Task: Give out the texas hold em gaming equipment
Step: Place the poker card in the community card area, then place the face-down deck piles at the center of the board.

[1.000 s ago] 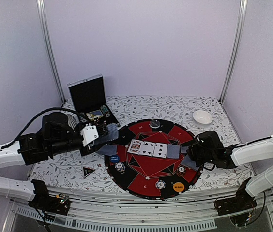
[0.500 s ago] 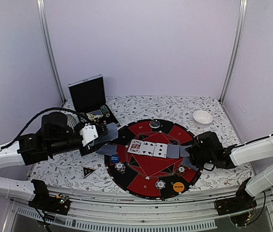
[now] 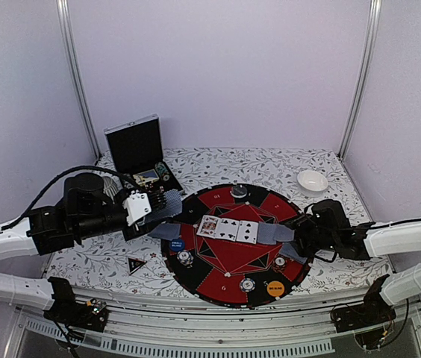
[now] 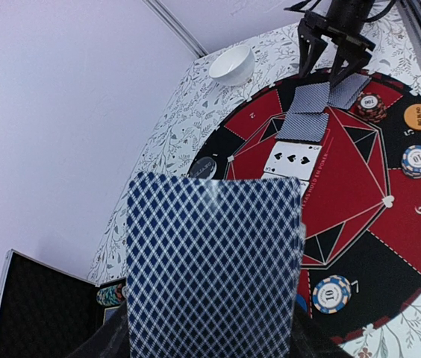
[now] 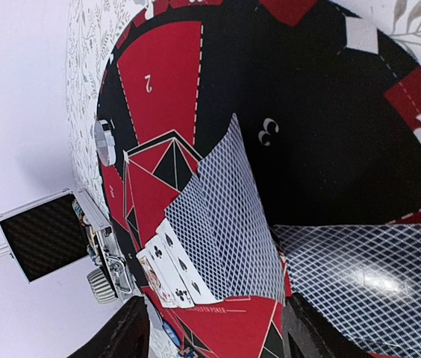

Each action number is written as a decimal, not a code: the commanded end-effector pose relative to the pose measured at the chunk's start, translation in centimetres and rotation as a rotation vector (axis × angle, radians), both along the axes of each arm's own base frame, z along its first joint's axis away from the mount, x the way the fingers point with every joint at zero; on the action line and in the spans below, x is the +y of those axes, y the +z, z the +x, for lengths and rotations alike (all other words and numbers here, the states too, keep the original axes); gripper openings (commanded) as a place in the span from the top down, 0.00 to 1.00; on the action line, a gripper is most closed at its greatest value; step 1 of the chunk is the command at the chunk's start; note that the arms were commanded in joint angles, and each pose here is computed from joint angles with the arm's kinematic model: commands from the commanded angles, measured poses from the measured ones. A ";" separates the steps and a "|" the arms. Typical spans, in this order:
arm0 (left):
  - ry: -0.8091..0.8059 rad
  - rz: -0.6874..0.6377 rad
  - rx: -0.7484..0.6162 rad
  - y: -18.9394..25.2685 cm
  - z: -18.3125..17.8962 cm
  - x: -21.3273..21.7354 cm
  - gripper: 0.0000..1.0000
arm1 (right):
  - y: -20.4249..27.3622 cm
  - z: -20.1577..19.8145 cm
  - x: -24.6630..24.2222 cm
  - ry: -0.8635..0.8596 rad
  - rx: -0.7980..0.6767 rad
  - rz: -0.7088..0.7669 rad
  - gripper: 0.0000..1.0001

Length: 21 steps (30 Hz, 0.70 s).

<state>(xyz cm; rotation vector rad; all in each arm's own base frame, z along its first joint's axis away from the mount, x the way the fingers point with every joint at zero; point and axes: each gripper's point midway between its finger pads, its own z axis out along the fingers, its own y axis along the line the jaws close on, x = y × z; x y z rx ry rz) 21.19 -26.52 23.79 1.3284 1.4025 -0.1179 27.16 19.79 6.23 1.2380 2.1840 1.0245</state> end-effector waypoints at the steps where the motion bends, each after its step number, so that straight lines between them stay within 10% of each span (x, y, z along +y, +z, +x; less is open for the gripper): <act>1: -0.019 -0.038 -0.017 1.1 -0.4 -0.4 0.46 | 0.2 -1.3 -0.9 0.010 0.041 -0.042 0.37; 10: -0.023 -0.035 -0.011 0.9 -0.4 -0.5 0.46 | 2.5 -1.1 -4.3 -0.097 -0.051 -0.080 0.36; 21: -0.023 -0.034 -0.008 0.8 -0.4 -0.6 0.46 | 14.4 4.2 -2.8 0.231 -0.521 -0.422 0.33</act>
